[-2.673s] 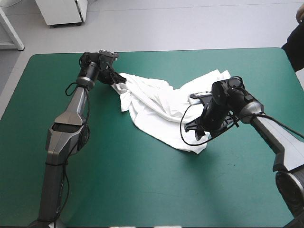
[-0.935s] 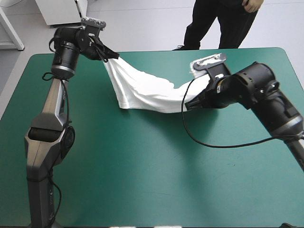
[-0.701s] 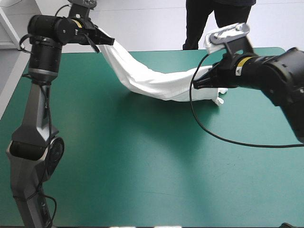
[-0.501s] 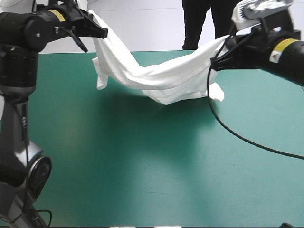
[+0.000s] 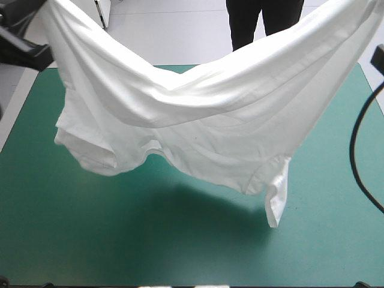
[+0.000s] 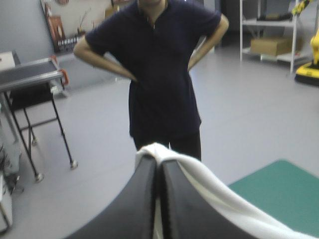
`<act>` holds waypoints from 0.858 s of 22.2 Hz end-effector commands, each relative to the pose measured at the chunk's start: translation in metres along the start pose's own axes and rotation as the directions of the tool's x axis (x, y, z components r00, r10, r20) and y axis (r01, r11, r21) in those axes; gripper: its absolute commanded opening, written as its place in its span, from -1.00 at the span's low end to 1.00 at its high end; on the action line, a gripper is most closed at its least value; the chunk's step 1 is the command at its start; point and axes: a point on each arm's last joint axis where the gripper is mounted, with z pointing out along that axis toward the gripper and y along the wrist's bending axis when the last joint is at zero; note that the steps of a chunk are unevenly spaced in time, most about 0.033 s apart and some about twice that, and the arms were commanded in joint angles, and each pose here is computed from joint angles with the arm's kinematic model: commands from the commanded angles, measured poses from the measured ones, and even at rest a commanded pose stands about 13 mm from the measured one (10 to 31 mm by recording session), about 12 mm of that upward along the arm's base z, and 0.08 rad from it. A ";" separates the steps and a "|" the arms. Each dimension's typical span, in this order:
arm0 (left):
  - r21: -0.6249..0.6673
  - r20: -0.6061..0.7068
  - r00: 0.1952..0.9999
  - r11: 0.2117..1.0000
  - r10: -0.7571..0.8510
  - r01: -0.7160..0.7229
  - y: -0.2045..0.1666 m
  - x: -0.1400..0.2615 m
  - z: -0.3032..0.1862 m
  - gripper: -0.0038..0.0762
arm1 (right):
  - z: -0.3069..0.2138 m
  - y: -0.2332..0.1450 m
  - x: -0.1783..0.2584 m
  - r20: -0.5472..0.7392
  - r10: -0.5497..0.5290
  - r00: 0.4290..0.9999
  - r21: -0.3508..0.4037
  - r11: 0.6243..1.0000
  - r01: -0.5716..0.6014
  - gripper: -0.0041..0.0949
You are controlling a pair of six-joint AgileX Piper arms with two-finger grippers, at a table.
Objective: Fold the cloth
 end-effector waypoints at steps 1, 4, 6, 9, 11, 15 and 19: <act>0.050 0.304 0.951 0.998 -0.050 0.037 -0.003 -0.032 -0.051 -0.96 | -0.021 -0.003 -0.028 0.271 0.016 0.962 -0.011 1.000 -0.013 -0.95; 0.066 0.297 0.953 0.997 -0.056 0.038 -0.004 -0.032 -0.051 -0.96 | -0.016 -0.001 -0.027 0.274 0.031 0.961 -0.031 0.999 -0.023 -0.95; 0.083 0.182 0.982 0.996 -0.054 0.039 -0.007 -0.019 -0.025 -0.96 | 0.000 0.003 -0.017 0.180 0.026 0.983 -0.036 0.999 -0.020 -0.95; 0.108 -0.023 0.999 0.993 -0.037 0.039 -0.011 0.007 0.027 -0.96 | 0.041 0.010 0.008 -0.023 0.024 0.999 -0.015 1.000 -0.024 -0.95; 0.095 -0.174 0.985 0.995 -0.015 0.032 -0.012 0.035 0.076 -0.96 | 0.088 0.021 0.038 -0.205 0.004 0.979 0.006 1.000 -0.003 -0.95; 0.041 -0.339 0.940 0.999 0.028 -0.015 -0.010 0.073 0.132 -0.96 | 0.141 0.029 0.078 -0.365 -0.014 0.931 0.070 0.997 0.042 -0.95; -0.016 -0.478 0.877 0.998 0.045 -0.060 -0.008 0.115 0.183 -0.96 | 0.192 0.029 0.130 -0.524 0.006 0.852 0.094 0.994 0.051 -0.95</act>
